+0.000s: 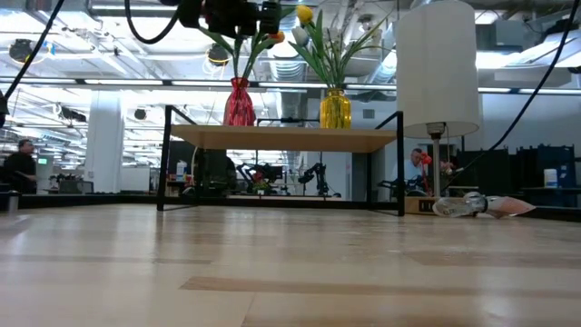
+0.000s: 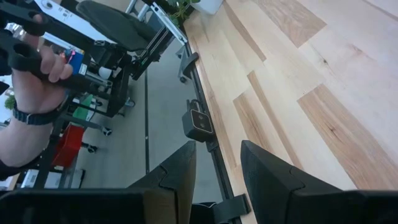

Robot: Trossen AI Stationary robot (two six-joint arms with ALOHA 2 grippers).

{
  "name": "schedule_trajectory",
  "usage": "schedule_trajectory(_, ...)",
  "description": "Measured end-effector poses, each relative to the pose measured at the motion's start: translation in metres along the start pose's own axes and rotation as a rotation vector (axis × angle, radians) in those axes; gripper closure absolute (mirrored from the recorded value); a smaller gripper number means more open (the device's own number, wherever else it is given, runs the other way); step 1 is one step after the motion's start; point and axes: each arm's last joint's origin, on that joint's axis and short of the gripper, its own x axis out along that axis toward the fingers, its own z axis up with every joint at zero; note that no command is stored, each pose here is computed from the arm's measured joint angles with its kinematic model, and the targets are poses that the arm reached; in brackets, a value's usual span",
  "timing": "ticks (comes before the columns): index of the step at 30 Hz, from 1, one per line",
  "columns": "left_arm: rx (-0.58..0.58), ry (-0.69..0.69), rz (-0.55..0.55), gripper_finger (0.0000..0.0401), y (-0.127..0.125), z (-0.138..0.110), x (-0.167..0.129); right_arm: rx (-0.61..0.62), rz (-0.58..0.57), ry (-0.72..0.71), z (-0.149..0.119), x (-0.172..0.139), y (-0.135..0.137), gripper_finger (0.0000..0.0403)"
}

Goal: Pick and place flowers into a vace then onto a shelf
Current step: Return to Home Position

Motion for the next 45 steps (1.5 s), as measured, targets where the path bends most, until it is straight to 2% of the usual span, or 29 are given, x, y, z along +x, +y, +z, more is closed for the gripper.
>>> schedule_trajectory(4, -0.001, 0.001, -0.005, 0.0272, -0.001, 0.0, -0.004, 0.0, 0.0, 0.0, 0.0, 0.0, 0.0, 0.0285)
schedule_trajectory(10, -0.003, 0.028, 0.064, 0.0244, 0.001, 0.001, -0.013, 0.001, 0.0, 0.0, 0.0, 0.0, 0.0, 0.0285)
schedule_trajectory(18, -0.059, 0.03, 0.021, 0.0241, 0.01, 0.016, -0.038, 0.001, 0.001, 0.0, 0.0, 0.0, 0.0, 0.0285)
schedule_trajectory(22, -0.053, 0.045, 0.035, 0.0241, 0.011, 0.018, -0.049, 0.001, 0.001, 0.001, 0.0, 0.0, 0.0, 0.0285)
schedule_trajectory(26, -0.047, 0.045, -0.024, 0.0241, 0.009, 0.019, -0.067, 0.001, 0.001, 0.002, 0.0, 0.0, 0.0, 0.0285)
schedule_trajectory(30, -0.097, 0.045, -0.107, 0.0241, 0.009, 0.02, -0.093, 0.007, 0.01, 0.0, 0.0, 0.0, 0.001, 0.0285)
schedule_trajectory(36, -0.163, 0.052, -0.258, 0.0241, 0.009, 0.016, -0.139, 0.013, 0.026, 0.017, 0.0, 0.0, 0.002, 0.0285)
schedule_trajectory(39, -0.21, 0.06, -0.386, 0.0241, 0.01, 0.007, -0.162, 0.013, 0.034, 0.034, 0.0, 0.0, 0.003, 0.0285)
schedule_trajectory(42, -0.231, 0.108, -0.617, 0.0241, 0.009, -0.005, -0.18, 0.007, 0.043, 0.056, -0.001, 0.0, 0.003, 0.0285)
schedule_trajectory(45, -0.233, 0.288, -0.971, 0.0241, 0.004, -0.019, -0.192, 0.005, 0.055, 0.094, -0.002, 0.0, 0.003, 0.0285)
